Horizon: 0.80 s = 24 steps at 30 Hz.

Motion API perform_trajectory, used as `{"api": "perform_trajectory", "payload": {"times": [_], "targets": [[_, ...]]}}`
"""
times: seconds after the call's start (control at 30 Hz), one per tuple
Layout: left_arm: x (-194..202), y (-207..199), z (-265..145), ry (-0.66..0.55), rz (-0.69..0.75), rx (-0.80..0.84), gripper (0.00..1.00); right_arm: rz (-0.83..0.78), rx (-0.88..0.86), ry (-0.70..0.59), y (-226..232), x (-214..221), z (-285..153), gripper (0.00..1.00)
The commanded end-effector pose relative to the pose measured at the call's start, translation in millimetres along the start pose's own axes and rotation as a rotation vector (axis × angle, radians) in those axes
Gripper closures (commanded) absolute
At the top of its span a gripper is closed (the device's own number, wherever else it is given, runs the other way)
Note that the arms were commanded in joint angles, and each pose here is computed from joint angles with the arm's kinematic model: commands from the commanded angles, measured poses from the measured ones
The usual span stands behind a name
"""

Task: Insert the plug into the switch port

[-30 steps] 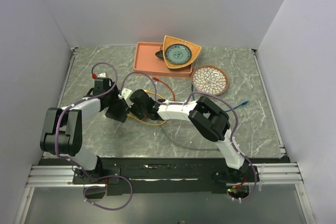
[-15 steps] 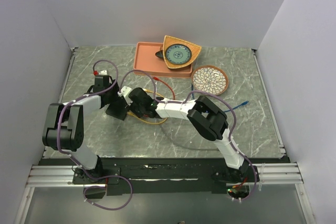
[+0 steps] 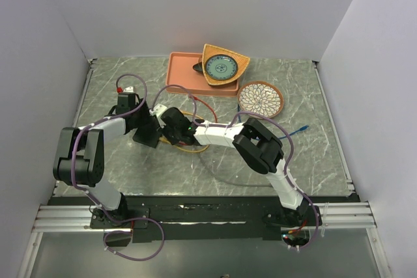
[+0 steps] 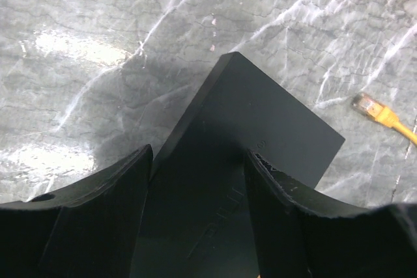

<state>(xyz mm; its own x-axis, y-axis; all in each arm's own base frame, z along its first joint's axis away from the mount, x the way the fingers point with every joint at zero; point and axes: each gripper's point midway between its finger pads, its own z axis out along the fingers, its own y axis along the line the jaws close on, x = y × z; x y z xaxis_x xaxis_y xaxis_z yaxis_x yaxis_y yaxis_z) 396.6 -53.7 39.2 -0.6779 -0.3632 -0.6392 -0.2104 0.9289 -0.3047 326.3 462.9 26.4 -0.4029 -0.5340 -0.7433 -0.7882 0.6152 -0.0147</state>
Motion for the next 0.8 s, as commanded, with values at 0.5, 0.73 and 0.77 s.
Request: {"api": "perform_trajectory", "payload": {"times": [0.5, 0.73, 0.77], "targets": [[16.4, -30.9, 1.1, 0.090, -0.025, 0.149, 0.37, 0.036, -0.005, -0.068, -11.9, -37.1, -2.8, 1.00], [18.7, -42.2, -2.6, 0.096, -0.027, 0.215, 0.37, -0.145, -0.098, -0.061, 13.0, -32.6, -8.3, 1.00], [19.3, -43.1, -3.3, 0.099, -0.030, 0.221, 0.37, -0.164, -0.103, -0.064, 16.8, -33.4, -10.4, 1.00]]}}
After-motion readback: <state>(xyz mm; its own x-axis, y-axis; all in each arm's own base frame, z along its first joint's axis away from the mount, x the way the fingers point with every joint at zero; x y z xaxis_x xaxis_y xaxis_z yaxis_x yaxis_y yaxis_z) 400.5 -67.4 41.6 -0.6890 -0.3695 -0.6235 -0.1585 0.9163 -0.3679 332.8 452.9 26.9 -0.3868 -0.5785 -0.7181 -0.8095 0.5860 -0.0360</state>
